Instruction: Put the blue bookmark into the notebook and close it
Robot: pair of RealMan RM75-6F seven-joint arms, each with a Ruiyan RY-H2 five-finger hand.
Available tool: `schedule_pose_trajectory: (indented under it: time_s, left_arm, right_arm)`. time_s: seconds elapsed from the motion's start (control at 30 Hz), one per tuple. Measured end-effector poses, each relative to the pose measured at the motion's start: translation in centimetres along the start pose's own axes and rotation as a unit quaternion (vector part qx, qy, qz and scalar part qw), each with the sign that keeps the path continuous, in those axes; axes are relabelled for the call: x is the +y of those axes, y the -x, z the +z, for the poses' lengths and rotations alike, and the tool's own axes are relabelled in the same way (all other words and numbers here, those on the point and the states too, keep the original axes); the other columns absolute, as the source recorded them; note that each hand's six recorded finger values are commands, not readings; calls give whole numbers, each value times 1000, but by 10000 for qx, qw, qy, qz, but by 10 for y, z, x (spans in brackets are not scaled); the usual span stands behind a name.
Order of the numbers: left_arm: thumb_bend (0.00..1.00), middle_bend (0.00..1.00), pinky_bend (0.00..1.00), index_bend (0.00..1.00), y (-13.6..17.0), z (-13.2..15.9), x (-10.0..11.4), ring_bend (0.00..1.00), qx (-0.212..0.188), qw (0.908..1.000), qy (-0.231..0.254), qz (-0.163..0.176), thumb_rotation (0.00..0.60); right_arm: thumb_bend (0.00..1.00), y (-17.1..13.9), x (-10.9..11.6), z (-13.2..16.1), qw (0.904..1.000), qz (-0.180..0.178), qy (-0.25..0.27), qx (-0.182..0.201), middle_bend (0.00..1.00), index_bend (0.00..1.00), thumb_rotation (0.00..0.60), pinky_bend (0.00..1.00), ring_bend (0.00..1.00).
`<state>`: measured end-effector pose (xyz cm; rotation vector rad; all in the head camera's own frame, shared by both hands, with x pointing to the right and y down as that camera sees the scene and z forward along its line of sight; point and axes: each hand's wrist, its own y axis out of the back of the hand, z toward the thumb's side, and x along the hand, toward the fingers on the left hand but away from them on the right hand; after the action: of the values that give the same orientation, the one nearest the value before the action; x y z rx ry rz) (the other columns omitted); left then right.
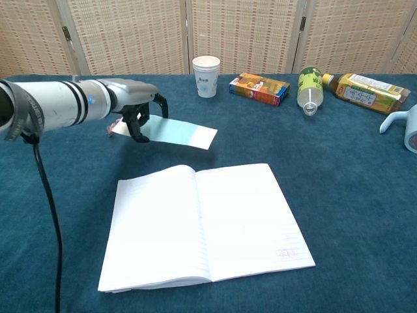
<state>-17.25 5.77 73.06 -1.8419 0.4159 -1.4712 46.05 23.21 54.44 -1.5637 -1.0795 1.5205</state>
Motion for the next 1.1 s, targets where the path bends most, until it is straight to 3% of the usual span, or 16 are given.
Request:
schedule_pose_trajectory:
  time_s: [0.2,0.53,0.83,1.1]
  left_arm:
    - [311,834,918,346,17,24,13,795,-698,9973,-150,145,600]
    - [311,830,913,343,49,72,15,792,-1927,9791,-603,232,600]
    - [311,818,909,342,56,100,5,787,-2506,9622,-1023,304,600]
    - [311,805,905,340,56,117,-7,782,-2746,9486,-1531,351,600]
  right_arm:
    - [255,-1,0,1,10000,1,4,4,286,169,600,232,265]
    - [254,-4,1,1,10000,-27,-1,-16,286,169,600,232,265]
    - [255,-4,1,0,10000,-20,5,-37,286,169,600,232,265]
    - [255,-5,0,-1,10000,-17,17,-59,286,169,600,232,265]
